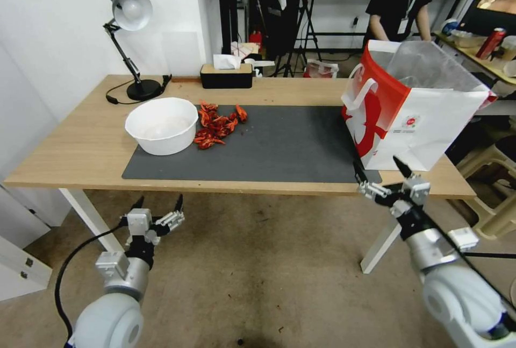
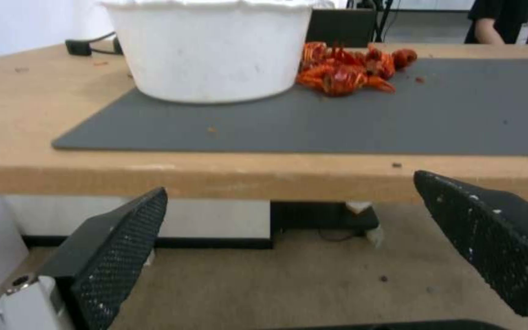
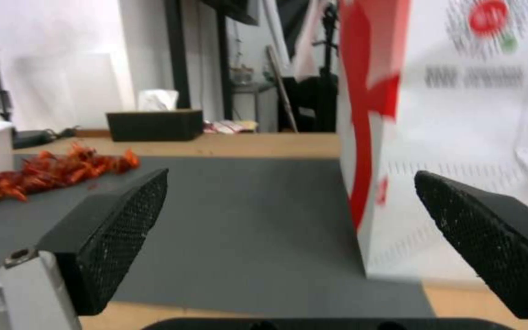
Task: Close the takeout container lid, then place the container into the takeout bag.
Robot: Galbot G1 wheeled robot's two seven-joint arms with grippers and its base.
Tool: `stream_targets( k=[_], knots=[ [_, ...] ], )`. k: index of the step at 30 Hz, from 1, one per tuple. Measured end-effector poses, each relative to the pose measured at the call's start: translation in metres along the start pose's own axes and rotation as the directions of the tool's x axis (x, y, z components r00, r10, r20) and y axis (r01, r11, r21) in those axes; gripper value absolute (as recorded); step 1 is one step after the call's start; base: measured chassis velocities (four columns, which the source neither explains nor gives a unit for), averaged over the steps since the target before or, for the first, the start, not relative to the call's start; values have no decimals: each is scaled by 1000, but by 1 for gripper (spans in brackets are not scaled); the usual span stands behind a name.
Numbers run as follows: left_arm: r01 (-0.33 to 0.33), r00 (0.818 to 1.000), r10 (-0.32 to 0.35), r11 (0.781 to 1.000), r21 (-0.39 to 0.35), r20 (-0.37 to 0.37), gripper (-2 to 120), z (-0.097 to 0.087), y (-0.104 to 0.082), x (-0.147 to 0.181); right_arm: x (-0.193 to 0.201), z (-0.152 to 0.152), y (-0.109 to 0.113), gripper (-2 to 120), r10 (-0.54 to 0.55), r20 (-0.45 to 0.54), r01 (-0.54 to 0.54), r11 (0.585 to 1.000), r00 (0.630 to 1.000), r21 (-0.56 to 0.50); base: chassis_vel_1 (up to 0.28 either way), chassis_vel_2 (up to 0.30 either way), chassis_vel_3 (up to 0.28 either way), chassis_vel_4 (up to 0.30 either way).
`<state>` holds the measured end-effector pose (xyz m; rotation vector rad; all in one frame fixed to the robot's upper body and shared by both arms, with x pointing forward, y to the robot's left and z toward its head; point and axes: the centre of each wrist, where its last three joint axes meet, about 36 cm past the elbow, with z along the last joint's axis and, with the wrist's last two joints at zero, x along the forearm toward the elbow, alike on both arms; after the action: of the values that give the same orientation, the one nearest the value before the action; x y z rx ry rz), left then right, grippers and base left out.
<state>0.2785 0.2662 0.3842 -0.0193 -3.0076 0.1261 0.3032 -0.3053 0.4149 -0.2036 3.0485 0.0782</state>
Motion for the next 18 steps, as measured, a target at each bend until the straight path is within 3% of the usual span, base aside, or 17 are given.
stream_targets(
  k=[18],
  knots=[
    [8, 999, -8, 1000, 12, 36, 100, 9, -1, -2, 28, 39, 17, 100, 70, -86, -75, 996, 994, -55, 0, 0, 0, 0]
  ],
)
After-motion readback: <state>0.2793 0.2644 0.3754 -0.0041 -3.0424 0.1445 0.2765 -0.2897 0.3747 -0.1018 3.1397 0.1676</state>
